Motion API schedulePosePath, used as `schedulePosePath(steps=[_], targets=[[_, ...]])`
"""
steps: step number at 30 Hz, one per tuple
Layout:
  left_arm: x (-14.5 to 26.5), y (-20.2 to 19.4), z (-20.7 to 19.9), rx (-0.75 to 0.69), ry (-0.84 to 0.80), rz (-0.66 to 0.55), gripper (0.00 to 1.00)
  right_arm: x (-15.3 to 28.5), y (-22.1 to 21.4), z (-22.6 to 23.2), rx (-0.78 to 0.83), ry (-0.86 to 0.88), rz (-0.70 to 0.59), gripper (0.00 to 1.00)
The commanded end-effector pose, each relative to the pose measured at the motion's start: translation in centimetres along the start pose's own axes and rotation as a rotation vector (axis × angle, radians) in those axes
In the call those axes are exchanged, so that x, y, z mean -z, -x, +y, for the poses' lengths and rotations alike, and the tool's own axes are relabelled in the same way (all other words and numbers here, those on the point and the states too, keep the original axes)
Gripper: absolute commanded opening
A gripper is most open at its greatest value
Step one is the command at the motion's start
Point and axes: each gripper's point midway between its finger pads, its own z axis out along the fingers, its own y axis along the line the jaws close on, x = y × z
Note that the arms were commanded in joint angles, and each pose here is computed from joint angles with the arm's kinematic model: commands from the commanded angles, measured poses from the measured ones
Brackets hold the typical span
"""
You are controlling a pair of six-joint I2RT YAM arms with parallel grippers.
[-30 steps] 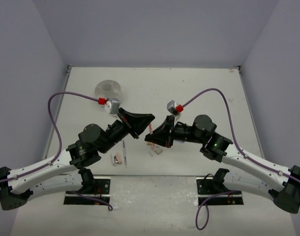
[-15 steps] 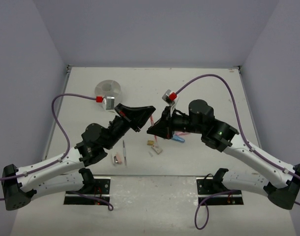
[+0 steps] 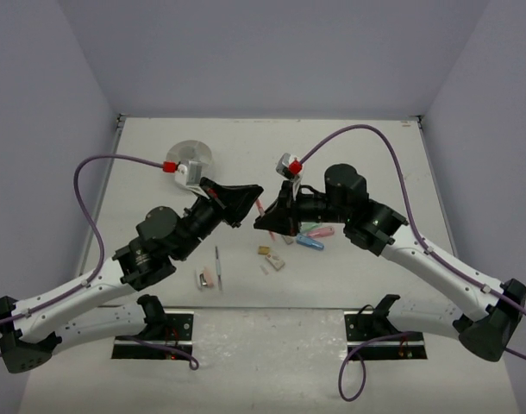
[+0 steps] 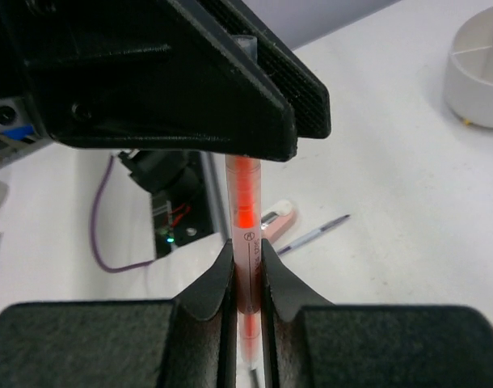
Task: Sort the stationery into containers
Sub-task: Close the pen cap on the pen, then place the pen in the storage box.
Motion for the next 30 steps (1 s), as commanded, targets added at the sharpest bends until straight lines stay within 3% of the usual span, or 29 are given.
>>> schedulePosePath(steps=[1, 5, 6, 8, 10, 11, 13, 18, 25, 27, 30], targets=[[1.7, -5.3, 1.8, -0.138, 0.057, 0.385, 0.0, 2.2, 6.3, -4.9, 0.245, -0.252, -0.273, 0.0], [0.7, -6.1, -0.3, -0.085, -0.063, 0.477, 0.0, 3.2, 6.9, -4.2, 0.288, -0.255, -0.286, 0.02], [0.5, -6.3, -0.3, -0.081, -0.072, 0.483, 0.0, 3.2, 7.0, -4.1, 0.289, -0.252, -0.288, 0.08], [0.0, -6.0, 0.5, -0.076, -0.027, 0.463, 0.0, 3.2, 6.7, -4.3, 0.274, -0.258, -0.281, 0.44], [-0.9, -4.4, 2.2, -0.095, 0.091, 0.397, 0.0, 3.1, 6.0, -4.8, 0.248, -0.273, -0.259, 0.63], [-1.4, -2.8, 4.1, -0.113, 0.224, 0.336, 0.0, 3.3, 5.6, -5.2, 0.222, -0.3, -0.254, 0.82], [-1.5, -0.6, 7.6, -0.13, 0.455, 0.246, 0.0, 4.0, 5.0, -5.9, 0.183, -0.354, -0.254, 0.96], [0.2, 5.1, 16.7, -0.182, 0.954, -0.001, 0.0, 7.2, 2.5, -7.2, 0.067, -0.505, -0.309, 0.99], [-0.1, 13.9, 23.2, -0.232, 1.173, -0.333, 0.0, 10.5, 1.2, -5.2, 0.079, -0.506, -0.383, 0.99], [1.8, 17.1, 26.3, -0.26, 1.326, -0.449, 0.0, 10.7, 0.6, -5.2, 0.077, -0.508, -0.367, 0.99], [2.4, 19.3, 29.7, -0.227, 1.405, -0.571, 0.0, 10.7, 0.6, -5.0, 0.084, -0.493, -0.378, 0.99]])
